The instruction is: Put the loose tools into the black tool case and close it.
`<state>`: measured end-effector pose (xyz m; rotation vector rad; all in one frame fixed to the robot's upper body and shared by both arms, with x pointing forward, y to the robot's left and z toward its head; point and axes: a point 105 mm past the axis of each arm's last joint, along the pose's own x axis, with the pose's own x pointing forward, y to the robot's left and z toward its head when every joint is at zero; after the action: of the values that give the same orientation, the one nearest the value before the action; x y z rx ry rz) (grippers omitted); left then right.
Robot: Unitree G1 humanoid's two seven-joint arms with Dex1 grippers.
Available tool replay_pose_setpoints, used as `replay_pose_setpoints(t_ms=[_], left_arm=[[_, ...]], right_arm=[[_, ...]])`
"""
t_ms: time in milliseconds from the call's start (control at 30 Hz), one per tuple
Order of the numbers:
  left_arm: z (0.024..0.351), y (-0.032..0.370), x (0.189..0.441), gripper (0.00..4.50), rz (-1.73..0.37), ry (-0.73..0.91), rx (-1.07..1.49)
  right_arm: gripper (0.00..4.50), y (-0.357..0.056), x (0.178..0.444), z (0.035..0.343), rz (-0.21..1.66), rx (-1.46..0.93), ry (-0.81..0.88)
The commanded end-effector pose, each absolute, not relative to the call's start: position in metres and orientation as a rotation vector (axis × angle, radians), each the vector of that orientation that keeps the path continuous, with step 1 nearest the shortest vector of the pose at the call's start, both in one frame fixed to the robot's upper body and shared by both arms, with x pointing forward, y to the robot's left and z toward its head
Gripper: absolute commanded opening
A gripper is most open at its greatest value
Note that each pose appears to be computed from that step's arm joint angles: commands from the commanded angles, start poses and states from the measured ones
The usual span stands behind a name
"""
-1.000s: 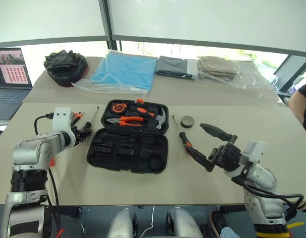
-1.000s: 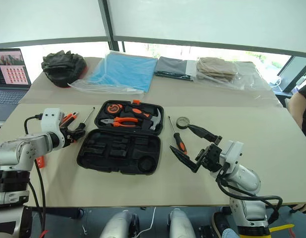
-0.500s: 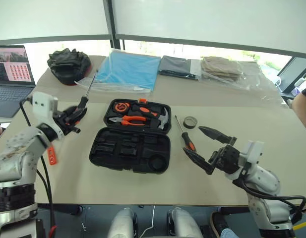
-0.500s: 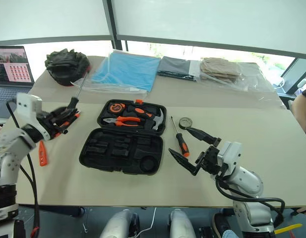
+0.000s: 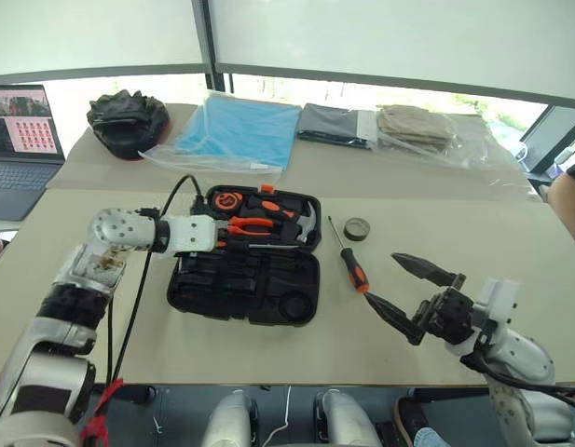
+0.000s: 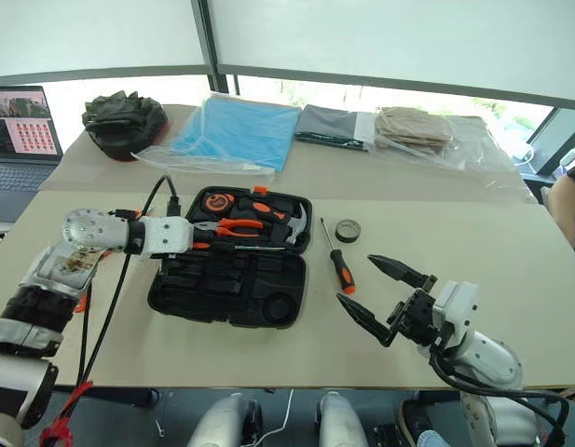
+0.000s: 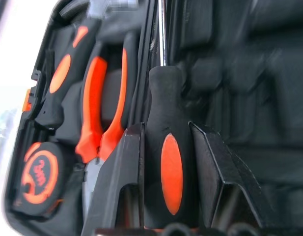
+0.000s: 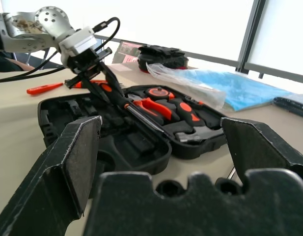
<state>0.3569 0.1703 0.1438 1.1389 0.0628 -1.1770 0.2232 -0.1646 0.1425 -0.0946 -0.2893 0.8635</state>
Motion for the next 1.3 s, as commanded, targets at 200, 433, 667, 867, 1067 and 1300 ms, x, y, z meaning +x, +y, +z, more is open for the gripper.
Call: replay_pose_setpoints(t_ms=[200, 433, 667, 867, 1067, 1300], left_arm=[[0.141, 0.161, 0.351, 0.88, -1.243, -0.018, 1.128], [0.143, 0.155, 0.338, 0.88, -1.286, -0.058, 0.993], [0.14, 0.169, 0.354, 0.88, -1.143, 0.015, 1.068], [0.135, 0.169, 0.355, 0.88, -1.165, 0.061, 1.106], [0.131, 0.176, 0.346, 0.88, -1.218, 0.104, 1.122], [0.128, 0.183, 0.344, 0.88, -1.216, 0.142, 1.128]], right_arm=[[4.5, -0.17, 0.22, 0.146, 0.863, -0.148, -0.346], [4.5, -0.169, 0.225, 0.144, 0.877, -0.15, -0.347], [4.5, -0.162, 0.226, 0.147, 0.891, -0.148, -0.349], [4.5, -0.16, 0.227, 0.151, 0.895, -0.149, -0.352], [4.5, -0.158, 0.227, 0.153, 0.888, -0.147, -0.354], [4.5, -0.156, 0.228, 0.155, 0.887, -0.145, -0.357]])
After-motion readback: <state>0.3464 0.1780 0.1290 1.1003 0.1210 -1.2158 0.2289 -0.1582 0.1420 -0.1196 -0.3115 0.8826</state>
